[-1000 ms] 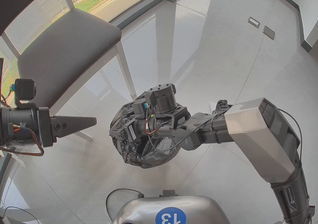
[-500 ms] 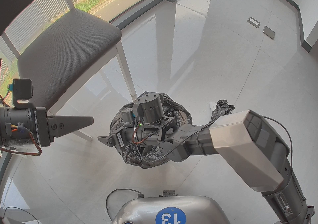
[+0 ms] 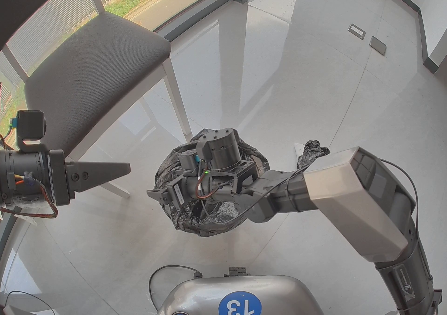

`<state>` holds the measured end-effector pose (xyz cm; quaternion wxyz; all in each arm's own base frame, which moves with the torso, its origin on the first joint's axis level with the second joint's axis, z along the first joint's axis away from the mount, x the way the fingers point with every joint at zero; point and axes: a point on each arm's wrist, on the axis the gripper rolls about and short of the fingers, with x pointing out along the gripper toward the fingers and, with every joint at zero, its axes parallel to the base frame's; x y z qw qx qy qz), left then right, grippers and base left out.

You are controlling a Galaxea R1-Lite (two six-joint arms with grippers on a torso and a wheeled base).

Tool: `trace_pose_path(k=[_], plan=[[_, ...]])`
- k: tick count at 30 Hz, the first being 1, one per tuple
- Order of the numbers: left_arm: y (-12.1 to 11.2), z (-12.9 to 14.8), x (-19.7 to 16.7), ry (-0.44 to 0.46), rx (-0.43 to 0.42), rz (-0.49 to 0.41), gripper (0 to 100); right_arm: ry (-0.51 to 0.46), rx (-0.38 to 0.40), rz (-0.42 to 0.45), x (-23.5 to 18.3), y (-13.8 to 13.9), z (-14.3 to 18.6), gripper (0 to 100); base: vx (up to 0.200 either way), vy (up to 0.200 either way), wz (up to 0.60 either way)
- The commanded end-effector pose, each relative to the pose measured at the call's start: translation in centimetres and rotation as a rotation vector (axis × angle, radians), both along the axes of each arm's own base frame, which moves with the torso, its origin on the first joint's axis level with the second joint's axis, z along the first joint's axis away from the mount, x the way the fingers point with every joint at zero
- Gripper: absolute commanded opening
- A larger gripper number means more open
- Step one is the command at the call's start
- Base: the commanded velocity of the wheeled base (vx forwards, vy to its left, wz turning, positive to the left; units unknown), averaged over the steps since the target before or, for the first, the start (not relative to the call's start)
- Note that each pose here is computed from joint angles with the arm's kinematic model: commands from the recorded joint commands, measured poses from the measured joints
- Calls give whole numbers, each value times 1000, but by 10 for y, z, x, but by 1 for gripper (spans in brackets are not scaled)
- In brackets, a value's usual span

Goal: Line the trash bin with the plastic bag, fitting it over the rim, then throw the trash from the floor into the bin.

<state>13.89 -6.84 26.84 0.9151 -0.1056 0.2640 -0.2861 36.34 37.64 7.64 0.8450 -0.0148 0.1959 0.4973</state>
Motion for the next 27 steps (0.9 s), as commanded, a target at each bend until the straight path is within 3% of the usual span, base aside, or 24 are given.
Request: trace_pose_path(k=[1, 11, 27], plan=[[0, -1, 1, 3, 1, 2, 100, -5, -30, -39, 11, -26, 4, 100, 0, 0, 0], [1, -3, 1, 12, 4, 10, 100, 4, -54, -46, 16, -29, -9, 100, 0, 0, 0], [2, -5, 0, 13, 5, 14, 100, 0, -36, -20, 13, -10, -19, 100, 0, 0, 0]])
